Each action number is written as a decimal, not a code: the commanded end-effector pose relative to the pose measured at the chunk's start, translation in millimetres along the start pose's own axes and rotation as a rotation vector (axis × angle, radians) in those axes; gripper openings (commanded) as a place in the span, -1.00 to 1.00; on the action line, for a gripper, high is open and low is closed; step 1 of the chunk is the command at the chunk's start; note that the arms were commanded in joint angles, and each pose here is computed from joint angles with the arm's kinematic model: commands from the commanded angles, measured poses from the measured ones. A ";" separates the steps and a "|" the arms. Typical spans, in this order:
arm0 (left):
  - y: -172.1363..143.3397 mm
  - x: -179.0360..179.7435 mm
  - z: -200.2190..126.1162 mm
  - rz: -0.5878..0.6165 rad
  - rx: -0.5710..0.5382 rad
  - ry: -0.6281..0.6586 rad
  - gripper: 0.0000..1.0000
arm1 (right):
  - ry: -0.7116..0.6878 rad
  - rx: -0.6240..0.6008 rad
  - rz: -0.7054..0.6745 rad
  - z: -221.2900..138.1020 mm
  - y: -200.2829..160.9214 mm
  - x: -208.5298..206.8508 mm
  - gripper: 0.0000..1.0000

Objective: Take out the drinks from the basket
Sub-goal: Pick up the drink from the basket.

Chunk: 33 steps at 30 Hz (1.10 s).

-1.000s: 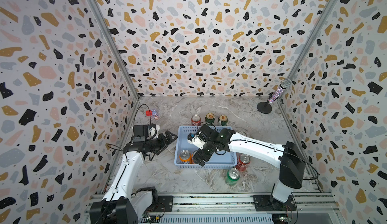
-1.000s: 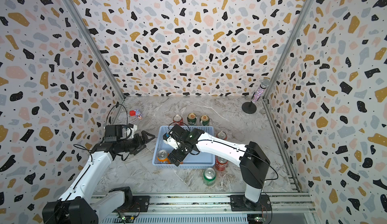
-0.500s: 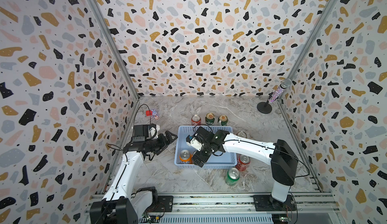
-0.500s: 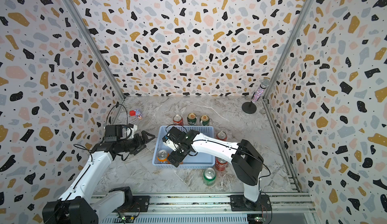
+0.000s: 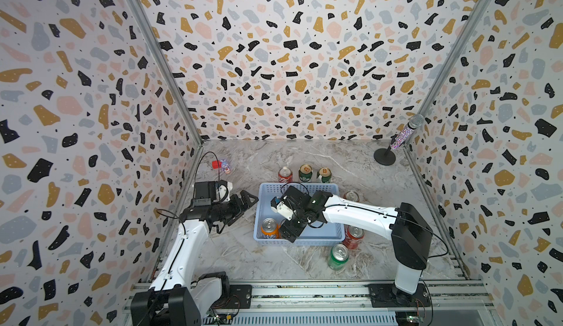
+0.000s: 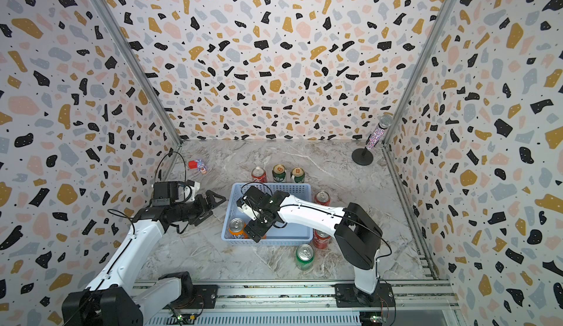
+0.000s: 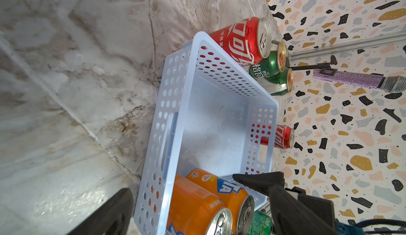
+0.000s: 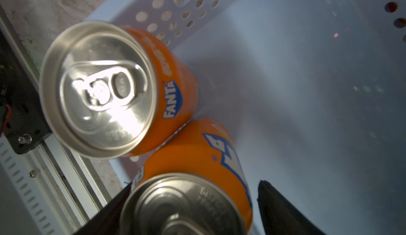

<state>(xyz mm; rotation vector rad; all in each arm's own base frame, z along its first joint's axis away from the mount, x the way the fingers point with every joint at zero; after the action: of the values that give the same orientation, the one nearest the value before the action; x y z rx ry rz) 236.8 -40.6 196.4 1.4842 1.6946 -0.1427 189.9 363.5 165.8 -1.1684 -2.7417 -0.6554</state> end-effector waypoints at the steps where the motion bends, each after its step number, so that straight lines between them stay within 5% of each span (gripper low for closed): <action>1: -1.4 -0.2 1.7 0.021 0.005 0.004 0.99 | -0.029 -0.004 0.007 0.8 -2.4 -2.0 0.66; 16: -2.6 -1.4 3.0 0.024 0.011 0.003 1.00 | -0.040 -0.059 0.015 -10.1 -0.1 -3.0 -0.07; 33: -6.9 -11.1 5.8 0.061 0.029 -0.016 1.00 | -0.060 -0.158 0.048 -35.6 7.2 -2.8 -0.40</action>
<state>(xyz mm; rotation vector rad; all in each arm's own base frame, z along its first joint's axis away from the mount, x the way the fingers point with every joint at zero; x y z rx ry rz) 234.7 -52.6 195.5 1.5347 1.6657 -0.1566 194.3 355.7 165.7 -1.2816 -2.7699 -0.7181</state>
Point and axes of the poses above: each gripper's point midway between its finger pads, its own z axis out along the fingers, its own x axis along the line the jaws close on, y = z × x, the point moved 7 cm from there along -z, back along the fingers, and after that the axes turned 14 degrees about z, right-handed, at the moved point
